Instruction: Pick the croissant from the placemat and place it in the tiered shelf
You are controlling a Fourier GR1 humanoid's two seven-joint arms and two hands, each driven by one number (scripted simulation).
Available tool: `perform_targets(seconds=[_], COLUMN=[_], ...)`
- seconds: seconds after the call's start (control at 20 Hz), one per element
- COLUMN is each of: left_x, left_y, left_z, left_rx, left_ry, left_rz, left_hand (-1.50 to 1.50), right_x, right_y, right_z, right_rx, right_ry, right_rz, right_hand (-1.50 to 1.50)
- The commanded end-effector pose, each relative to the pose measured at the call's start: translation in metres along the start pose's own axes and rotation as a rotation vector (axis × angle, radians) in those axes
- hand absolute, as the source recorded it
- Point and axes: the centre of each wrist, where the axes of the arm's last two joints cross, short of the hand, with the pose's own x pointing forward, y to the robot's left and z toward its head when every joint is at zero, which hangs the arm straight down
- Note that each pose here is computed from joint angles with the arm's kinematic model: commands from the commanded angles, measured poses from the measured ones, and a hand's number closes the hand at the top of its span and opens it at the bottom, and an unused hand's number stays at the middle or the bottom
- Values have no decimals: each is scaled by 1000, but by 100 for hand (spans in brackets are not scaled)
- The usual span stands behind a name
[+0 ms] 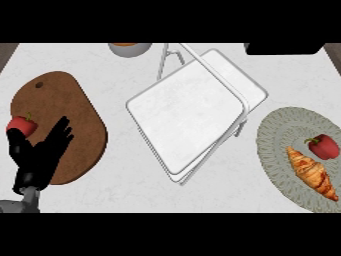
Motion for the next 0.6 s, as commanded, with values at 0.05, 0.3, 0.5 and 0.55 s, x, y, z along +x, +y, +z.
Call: perform_targets(seconds=[0.05,0.3,0.5,0.55], left_x=[-27,-15,-16,-11], left_y=[11,2,3,-4], left_z=[11,4,0,6], left_rx=[19,5,10,8], left_ry=[62,68,67,60], left_rz=[20,9,18,6], left_hand=[0,0,0,0], right_x=[33,75,101,107], right_y=[13,34,78,79], right_z=[-8,-32,-36,-37], right_rx=[184,165,86,81], right_ry=[-1,96,151,184], right_rz=[61,175,201,212], right_hand=[-150,-150,-150,-150])
